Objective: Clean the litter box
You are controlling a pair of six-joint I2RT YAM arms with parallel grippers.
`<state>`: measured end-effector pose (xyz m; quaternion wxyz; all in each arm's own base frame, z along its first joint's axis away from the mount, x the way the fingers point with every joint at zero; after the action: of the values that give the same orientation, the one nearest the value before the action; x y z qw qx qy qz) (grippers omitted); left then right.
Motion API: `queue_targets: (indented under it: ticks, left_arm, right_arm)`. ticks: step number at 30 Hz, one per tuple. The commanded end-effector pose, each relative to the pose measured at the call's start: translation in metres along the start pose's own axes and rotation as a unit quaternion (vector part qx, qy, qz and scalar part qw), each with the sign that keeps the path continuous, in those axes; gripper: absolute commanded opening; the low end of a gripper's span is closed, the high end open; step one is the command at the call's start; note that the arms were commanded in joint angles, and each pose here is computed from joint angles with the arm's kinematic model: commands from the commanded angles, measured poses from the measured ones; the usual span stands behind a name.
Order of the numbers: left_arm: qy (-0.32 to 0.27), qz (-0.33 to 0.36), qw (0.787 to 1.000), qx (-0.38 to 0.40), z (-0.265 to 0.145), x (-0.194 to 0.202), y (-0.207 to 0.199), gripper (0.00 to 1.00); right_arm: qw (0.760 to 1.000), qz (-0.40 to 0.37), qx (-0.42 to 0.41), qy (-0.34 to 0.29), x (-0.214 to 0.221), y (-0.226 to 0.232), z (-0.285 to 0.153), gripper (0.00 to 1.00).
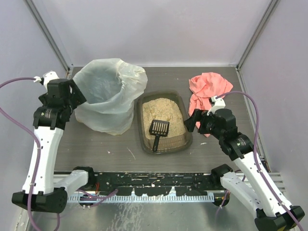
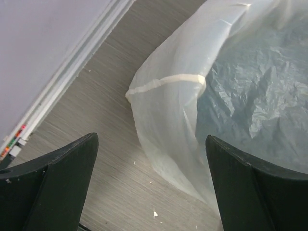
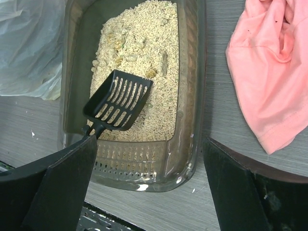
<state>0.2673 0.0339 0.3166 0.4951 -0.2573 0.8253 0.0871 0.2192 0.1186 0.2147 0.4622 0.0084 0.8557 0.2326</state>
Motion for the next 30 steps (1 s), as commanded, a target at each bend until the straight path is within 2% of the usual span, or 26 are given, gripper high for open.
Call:
queue_targets:
  ticks: [1, 4, 11, 13, 25, 30]
  left_arm:
    - [-0.002, -0.052, 0.995, 0.084, 0.019, -0.01, -0.03, 0.94]
    - [0.006, -0.06, 0.994, 0.088, 0.035, -0.009, -0.037, 0.89]
    - [0.013, -0.077, 0.993, 0.091, 0.062, -0.019, -0.049, 0.56]
    - [0.017, -0.082, 0.992, 0.099, 0.069, -0.021, -0.056, 0.51]
    - [0.059, -0.119, 0.981, 0.144, 0.111, -0.022, -0.105, 0.47]
    - [0.049, -0.115, 0.983, 0.136, 0.108, -0.026, -0.104, 0.61]
  right_arm:
    - [1.0, -0.007, -0.018, -0.015, -0.008, 0.007, -0.003, 0.94]
    - [1.0, -0.008, -0.018, -0.016, -0.008, 0.008, -0.003, 0.94]
    - [1.0, -0.004, -0.014, -0.017, -0.006, 0.005, -0.001, 0.93]
    - [1.0, -0.002, -0.01, -0.017, -0.005, 0.003, 0.0, 0.93]
    - [1.0, -0.005, -0.003, -0.016, -0.005, 0.001, 0.005, 0.93]
    - [1.0, -0.002, 0.001, -0.015, -0.007, 0.0, 0.009, 0.94]
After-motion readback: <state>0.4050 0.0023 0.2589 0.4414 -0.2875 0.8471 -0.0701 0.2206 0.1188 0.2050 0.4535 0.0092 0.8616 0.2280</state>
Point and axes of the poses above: each gripper's point midway between its finger pads, its own z axis out along the fingers, its own y axis along the line the jaws close on, x = y × z, the point moved 1 cm from there along -z, back along the fingers, and after that the axes turned 1 degree about z, right-handed, at the moved point
